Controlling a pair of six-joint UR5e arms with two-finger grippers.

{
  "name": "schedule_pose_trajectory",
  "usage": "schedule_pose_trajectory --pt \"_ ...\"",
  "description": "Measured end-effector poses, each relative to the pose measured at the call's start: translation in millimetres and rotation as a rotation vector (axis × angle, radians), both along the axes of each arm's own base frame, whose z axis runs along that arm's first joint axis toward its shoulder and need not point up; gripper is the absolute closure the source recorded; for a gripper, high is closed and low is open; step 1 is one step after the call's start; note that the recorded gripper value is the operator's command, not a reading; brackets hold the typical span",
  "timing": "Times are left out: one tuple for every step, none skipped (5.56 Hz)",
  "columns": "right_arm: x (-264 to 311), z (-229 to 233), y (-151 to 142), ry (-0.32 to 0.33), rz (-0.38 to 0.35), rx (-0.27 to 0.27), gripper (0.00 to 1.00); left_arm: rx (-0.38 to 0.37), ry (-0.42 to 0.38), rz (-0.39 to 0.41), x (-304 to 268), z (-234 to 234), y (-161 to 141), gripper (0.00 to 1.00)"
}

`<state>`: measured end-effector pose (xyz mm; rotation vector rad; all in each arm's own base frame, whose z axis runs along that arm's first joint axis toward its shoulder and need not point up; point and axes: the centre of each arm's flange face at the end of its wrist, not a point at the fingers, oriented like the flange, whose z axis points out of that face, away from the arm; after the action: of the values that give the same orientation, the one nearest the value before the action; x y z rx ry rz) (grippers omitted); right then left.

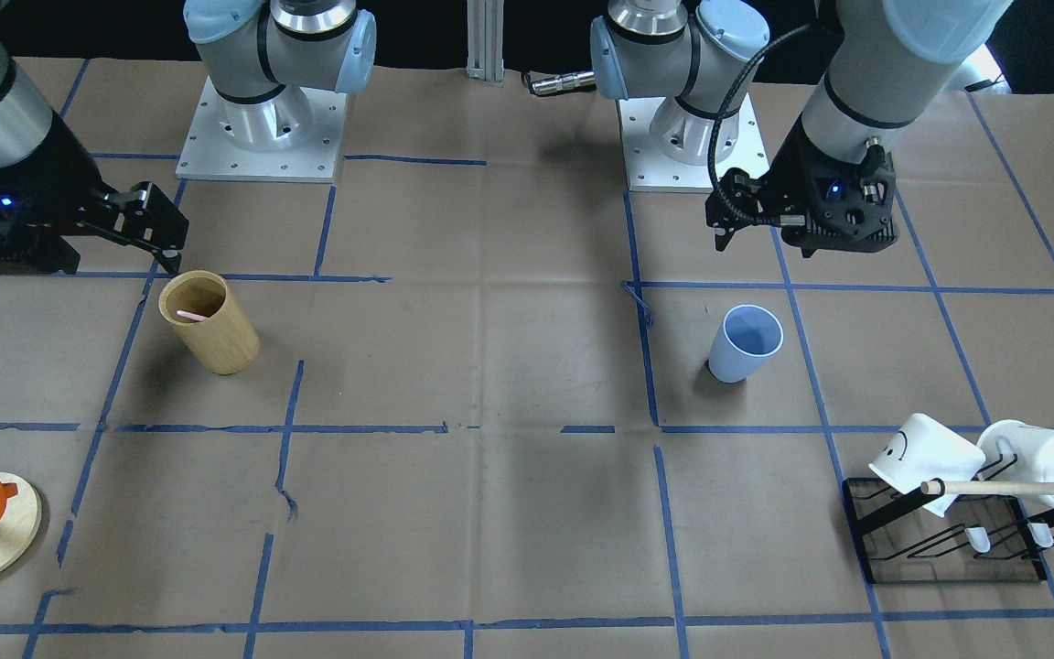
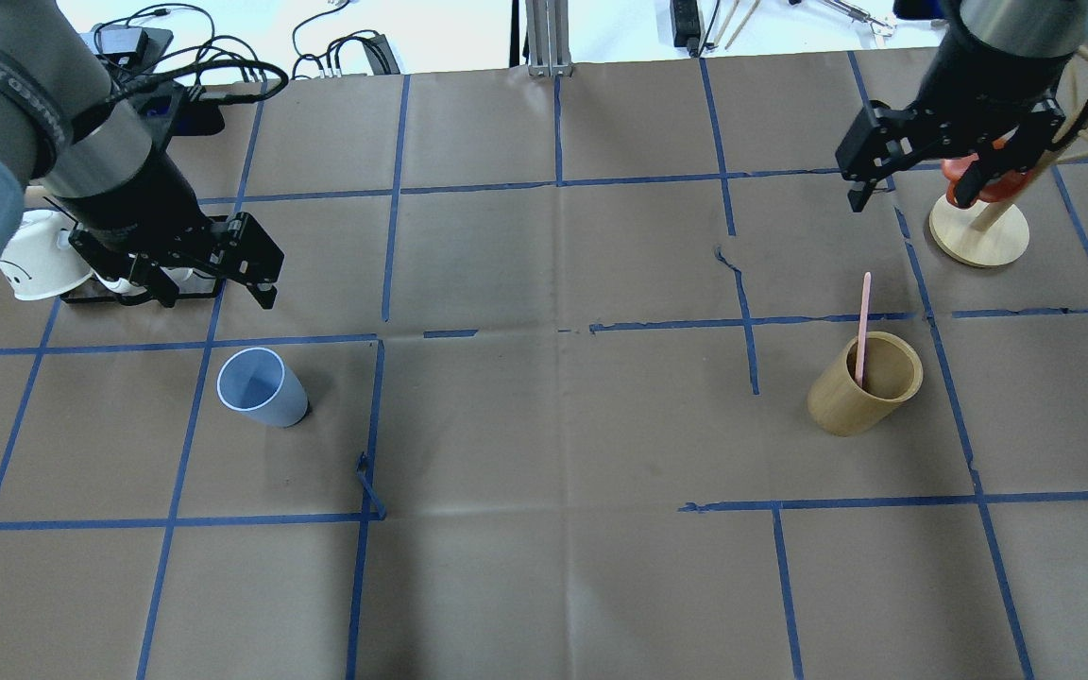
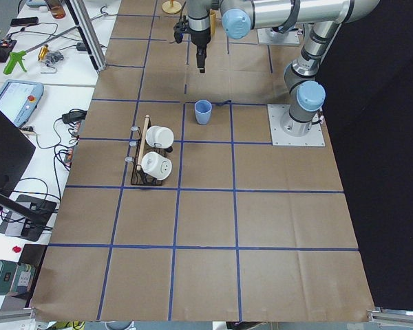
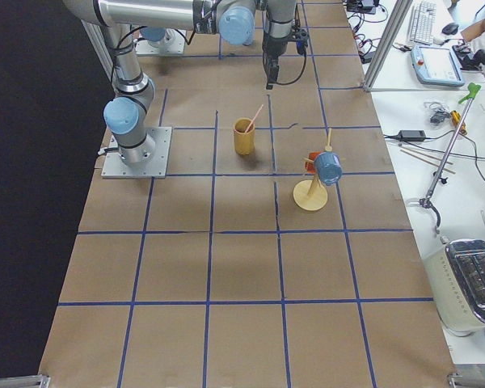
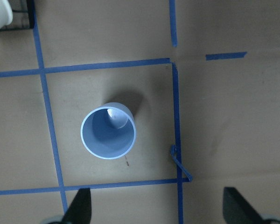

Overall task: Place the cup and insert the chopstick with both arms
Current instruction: 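Lower left gripper onto the light blue cup while right approaches the pink chopstick, then grasp the blue cup with left gripper while right grasps the pink chopstick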

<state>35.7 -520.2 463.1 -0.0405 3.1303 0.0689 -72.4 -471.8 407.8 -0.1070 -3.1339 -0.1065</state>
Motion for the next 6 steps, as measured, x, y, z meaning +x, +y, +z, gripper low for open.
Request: schedule_pose_trajectory --pt "-14.4 -14.3 12.2 0.001 0.013 -0.052 0.0 -0.025 -0.003 0.0 3.7 -52.2 5.6 0.03" --pt "-12.6 -31.3 25.5 -0.006 0.017 -0.128 0.0 -0.026 -0.007 0.003 6.2 -94.6 9.9 0.05" --pt "-7.1 -50.7 36.5 -0.021 0.022 -0.194 0.0 0.004 -0.005 0.007 9.2 -131.6 7.3 0.35" --pt "-3.0 -70.0 46.3 -0.022 0.029 -0.237 0.0 0.035 0.0 0.008 10.9 -157.3 2.3 0.74" --pt "0.2 -89.4 54.7 -0.015 0.037 -0.28 0.0 0.047 0.001 0.006 11.6 -167.0 -1.6 0.9" --pt "5.1 -106.0 61.7 -0.011 0.05 -0.313 0.02 0.047 0.001 0.004 12.1 -168.2 -4.3 0.93"
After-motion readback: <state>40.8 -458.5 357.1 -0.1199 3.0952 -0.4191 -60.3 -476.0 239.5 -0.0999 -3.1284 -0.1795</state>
